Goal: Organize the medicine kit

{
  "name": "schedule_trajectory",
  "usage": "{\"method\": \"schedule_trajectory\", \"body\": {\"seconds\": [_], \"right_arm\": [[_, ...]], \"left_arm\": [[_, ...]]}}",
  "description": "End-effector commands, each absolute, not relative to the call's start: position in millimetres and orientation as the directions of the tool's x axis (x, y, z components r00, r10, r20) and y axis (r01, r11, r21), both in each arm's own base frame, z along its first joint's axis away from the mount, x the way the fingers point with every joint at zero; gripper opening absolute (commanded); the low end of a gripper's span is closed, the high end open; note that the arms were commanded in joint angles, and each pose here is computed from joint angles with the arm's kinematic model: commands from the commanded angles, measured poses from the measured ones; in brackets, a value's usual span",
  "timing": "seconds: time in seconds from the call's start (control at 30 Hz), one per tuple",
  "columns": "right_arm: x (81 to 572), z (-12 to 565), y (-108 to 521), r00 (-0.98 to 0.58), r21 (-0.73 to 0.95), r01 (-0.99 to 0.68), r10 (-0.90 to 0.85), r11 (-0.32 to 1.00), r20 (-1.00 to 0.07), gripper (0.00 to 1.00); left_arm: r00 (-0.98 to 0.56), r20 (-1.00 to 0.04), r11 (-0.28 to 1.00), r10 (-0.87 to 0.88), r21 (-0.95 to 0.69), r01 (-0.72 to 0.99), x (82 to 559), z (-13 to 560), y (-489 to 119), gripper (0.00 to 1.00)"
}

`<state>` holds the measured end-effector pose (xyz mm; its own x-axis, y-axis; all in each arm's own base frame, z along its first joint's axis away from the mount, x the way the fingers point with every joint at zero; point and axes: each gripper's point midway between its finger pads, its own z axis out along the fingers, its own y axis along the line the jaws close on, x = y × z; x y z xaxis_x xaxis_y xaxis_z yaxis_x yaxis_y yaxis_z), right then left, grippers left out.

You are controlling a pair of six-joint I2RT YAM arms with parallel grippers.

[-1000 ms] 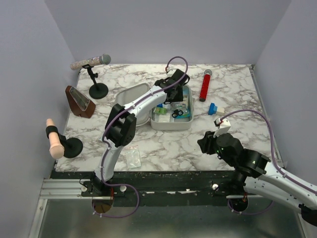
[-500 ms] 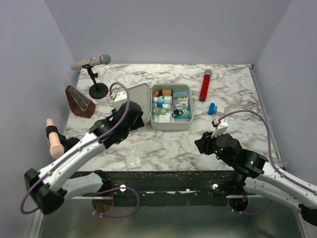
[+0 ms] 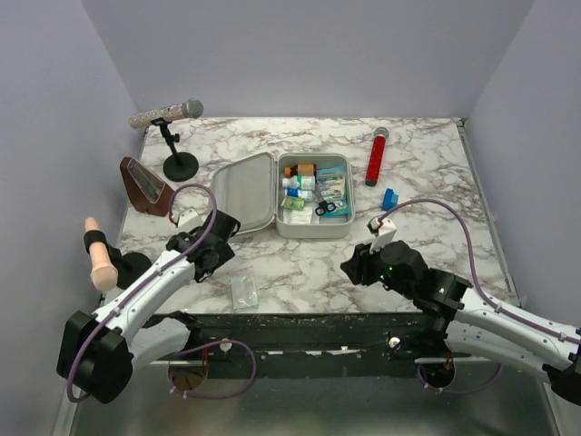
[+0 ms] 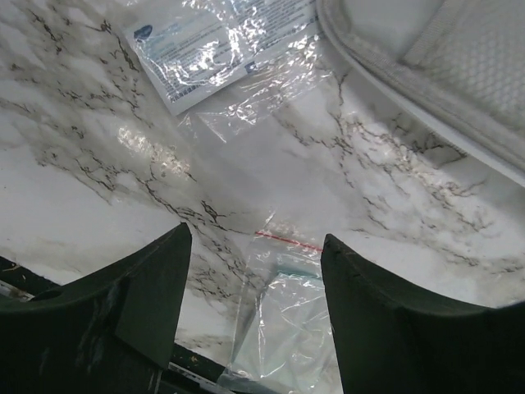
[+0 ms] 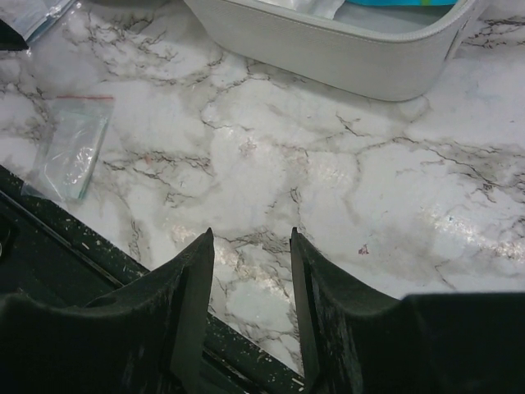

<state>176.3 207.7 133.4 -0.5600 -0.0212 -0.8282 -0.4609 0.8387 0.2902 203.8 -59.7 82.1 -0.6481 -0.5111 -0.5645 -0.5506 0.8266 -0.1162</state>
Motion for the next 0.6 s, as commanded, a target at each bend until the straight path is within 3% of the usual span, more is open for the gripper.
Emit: {"method": "schedule_trajectory", "body": {"seconds": [0.0, 0.23, 0.47, 0.57], "right_arm": [[171, 128, 212, -0.562, 0.314, -0.486, -0.016, 0.816, -0.827, 0.51], [167, 116, 209, -0.573, 0.311, -0.488, -0.031, 0.816, -0.819, 0.51], [166, 114, 210, -0.580, 0.319, -0.485, -0.026, 0.814, -0.814, 0.51], [166, 113, 210, -0.585, 0.322, -0.480, -0.024, 0.816, -0.811, 0.51]], "left_arm": [[-0.699, -0.487, 0.838, -0.523, -0.143, -0.527, 205, 65, -71, 0.75], [-0.806, -0.344, 0.876, -0.482, -0.202, -0.438, 188, 41, -103, 0.73], [-0.865, -0.273, 0.895, -0.422, -0.281, -0.348, 163, 21, -127, 0.73], [-0.880, -0.263, 0.905, -0.396, -0.277, -0.324, 155, 17, -130, 0.68]]}}
